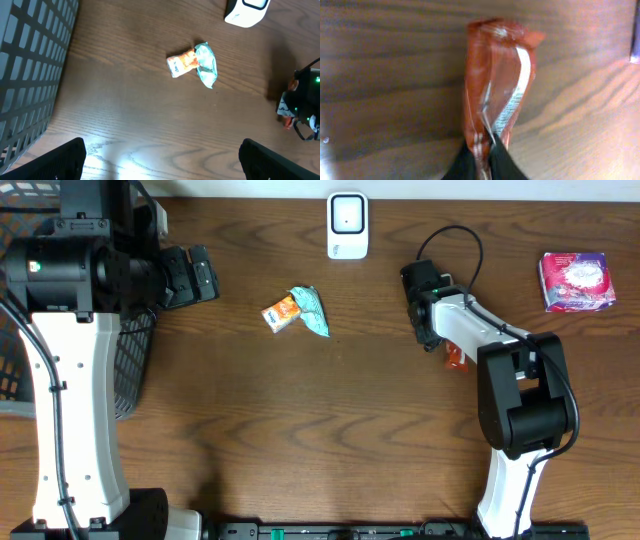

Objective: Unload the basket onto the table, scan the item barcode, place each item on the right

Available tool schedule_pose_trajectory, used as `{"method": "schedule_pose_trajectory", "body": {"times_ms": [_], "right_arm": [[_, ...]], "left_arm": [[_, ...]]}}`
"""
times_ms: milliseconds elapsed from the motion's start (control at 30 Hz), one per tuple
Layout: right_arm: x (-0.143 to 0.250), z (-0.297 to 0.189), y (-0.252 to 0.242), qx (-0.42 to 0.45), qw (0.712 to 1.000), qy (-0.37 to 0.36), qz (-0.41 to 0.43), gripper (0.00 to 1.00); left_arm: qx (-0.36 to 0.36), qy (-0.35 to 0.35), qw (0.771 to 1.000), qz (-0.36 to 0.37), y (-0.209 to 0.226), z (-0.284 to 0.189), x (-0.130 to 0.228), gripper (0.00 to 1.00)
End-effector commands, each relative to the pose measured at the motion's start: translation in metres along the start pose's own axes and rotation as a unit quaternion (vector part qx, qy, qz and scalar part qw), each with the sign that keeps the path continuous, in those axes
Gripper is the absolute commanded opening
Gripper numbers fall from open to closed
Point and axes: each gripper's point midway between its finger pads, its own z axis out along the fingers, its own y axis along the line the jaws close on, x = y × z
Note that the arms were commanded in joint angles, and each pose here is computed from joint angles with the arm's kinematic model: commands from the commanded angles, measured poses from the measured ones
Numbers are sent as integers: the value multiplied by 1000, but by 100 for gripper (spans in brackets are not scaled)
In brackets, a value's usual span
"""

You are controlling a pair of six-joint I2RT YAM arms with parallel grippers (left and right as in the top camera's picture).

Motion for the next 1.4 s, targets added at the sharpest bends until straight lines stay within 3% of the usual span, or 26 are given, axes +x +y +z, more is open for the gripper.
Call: {"method": "schedule_pose_trajectory", "body": {"times_ms": [0,233,333,500,800,1100,1133,1167,1200,1367], "right_arm": [[7,3,24,-73,997,30,5,1],[-38,-46,48,-255,966,30,41,1],[-60,-83,65,-368,928,18,52,1],[-77,-134,86,-541,839,7,58,1],[-60,-127,116,-640,760,28,110,1],[-38,-73,96,-624,748,69,217,1],[-38,-67,88,-617,753,61,217,4],[-38,-61,82,-611,759,54,217,20],[-38,-56,75,-607,763,48,219,26],[-44,-41,31,-593,765,44,248,33]], "left_arm": [[3,7,1000,-3,-1,3,1,98],[3,7,1000,-3,-1,3,1,98],[3,7,1000,-3,-1,3,1,98],[3,7,1000,-3,-1,3,1,98],[3,7,1000,-3,-1,3,1,98],[3,7,1000,-3,-1,3,1,98],[3,7,1000,-3,-1,3,1,98],[3,7,1000,-3,-1,3,1,98],[3,7,1000,-3,-1,3,1,98],[3,7,1000,-3,-1,3,1,98]]}}
